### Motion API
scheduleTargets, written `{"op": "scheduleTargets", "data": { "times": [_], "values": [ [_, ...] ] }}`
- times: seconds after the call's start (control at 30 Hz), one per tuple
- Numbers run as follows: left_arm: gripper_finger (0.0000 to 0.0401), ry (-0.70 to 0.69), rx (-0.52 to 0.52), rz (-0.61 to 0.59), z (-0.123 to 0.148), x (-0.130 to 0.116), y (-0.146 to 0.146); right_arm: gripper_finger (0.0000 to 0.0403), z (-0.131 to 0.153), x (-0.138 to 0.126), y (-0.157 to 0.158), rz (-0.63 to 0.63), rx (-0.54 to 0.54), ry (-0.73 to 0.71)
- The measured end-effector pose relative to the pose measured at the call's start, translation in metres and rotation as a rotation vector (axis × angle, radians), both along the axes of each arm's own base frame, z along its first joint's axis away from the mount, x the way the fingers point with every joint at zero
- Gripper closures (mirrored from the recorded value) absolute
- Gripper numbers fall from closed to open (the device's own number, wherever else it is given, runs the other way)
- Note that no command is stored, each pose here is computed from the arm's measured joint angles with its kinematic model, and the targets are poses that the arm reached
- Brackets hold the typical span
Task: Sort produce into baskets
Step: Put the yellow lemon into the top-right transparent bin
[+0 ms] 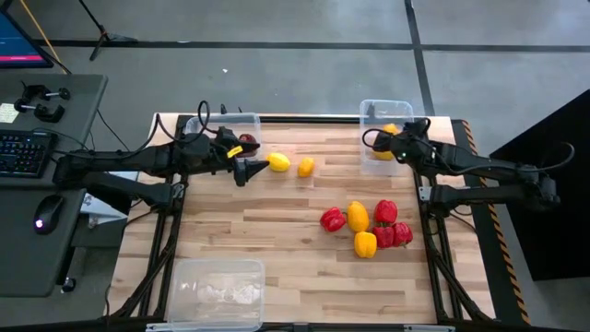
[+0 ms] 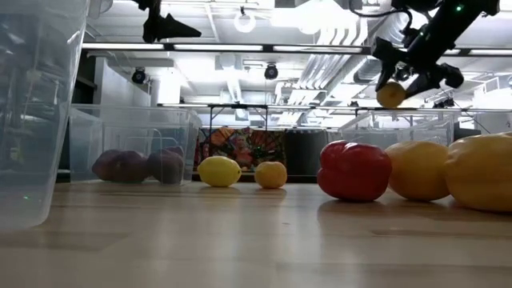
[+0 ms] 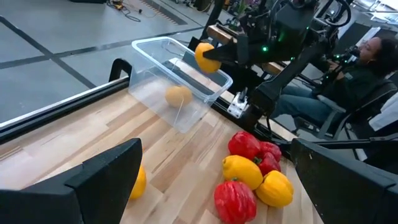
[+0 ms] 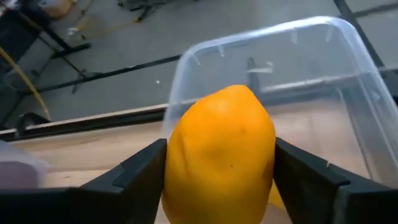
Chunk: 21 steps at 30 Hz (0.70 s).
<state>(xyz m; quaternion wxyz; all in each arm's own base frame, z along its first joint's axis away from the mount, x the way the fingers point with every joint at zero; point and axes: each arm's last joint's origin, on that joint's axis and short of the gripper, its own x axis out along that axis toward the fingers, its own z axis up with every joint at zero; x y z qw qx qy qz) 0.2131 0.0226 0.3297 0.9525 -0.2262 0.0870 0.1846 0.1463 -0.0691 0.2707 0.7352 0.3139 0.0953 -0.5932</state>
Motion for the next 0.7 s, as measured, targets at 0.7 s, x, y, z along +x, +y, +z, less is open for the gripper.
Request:
{"op": "scheduleTargets", "data": {
  "times": [0.7],
  "values": [
    [0.0004,-0.15,0.293,-0.047,0.068,-0.011,-0.001,0.0008,0.052,0.055,-0.006,0.331,-0.215,-0.371]
  ]
}}
